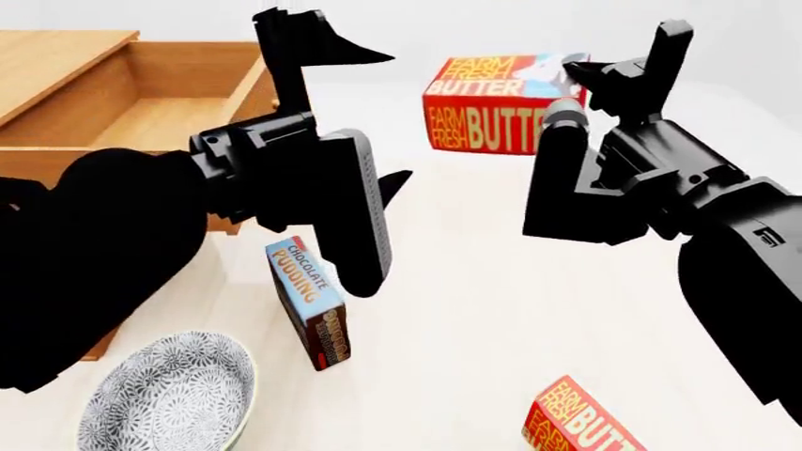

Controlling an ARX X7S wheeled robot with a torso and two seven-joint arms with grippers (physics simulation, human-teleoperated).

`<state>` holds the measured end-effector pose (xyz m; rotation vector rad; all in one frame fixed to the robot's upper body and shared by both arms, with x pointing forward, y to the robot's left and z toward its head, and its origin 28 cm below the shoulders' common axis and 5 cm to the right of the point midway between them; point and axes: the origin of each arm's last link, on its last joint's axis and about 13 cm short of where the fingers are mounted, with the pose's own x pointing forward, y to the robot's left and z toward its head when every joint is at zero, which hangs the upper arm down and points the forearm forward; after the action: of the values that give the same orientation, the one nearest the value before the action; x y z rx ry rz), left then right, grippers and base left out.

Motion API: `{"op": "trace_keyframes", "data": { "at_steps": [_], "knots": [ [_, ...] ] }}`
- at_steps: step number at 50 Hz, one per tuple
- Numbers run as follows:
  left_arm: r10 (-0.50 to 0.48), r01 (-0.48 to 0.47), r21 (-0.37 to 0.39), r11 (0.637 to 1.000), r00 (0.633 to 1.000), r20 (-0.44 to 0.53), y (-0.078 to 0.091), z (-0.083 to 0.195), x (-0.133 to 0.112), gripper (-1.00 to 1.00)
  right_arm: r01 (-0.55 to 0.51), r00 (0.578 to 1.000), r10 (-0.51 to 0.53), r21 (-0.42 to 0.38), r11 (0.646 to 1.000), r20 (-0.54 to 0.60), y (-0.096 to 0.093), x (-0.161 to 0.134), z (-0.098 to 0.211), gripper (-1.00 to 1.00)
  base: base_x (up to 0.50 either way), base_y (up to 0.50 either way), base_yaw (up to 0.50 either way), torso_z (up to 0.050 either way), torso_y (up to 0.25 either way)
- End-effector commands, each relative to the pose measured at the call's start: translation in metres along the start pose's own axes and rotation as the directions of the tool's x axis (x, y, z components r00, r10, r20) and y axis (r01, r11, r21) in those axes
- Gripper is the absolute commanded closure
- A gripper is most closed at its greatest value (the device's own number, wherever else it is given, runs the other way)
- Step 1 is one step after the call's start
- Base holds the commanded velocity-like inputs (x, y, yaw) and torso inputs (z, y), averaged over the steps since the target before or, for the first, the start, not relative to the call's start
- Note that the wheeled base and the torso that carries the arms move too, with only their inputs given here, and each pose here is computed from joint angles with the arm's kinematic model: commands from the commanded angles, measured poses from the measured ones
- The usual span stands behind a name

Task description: Put the butter at the front in the top drawer of the cabinet and close it.

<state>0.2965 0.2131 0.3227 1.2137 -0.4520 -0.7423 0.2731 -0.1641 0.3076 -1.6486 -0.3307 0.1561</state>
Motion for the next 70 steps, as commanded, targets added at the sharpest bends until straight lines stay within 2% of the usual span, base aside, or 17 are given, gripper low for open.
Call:
{"op": "trace_keyframes", "data": {
  "at_steps": [1, 26, 70],
  "knots": [
    [0.010, -0.010, 0.004, 1.000, 1.000, 0.000, -0.002, -0.001, 0.002, -1.00, 0.081, 0.997, -0.081, -0.030, 0.996, -0.012, -0.018, -0.003, 0.004, 1.00, 0.00, 0.00, 0.00, 0.000, 0.000],
    [-0.031, 0.031, -0.013, 0.999, 0.999, 0.009, -0.012, -0.005, 0.006, -1.00, 0.043, 0.999, -0.043, 0.023, 0.999, -0.011, -0.016, 0.000, 0.013, 1.00, 0.00, 0.00, 0.00, 0.000, 0.001],
    [-0.044, 0.045, -0.035, 0.998, 0.999, 0.020, -0.020, -0.009, 0.011, -1.00, 0.029, 0.996, -0.031, 0.028, 0.999, 0.081, -0.022, -0.003, 0.030, 1.00, 0.00, 0.00, 0.00, 0.000, 0.001]
  ]
}}
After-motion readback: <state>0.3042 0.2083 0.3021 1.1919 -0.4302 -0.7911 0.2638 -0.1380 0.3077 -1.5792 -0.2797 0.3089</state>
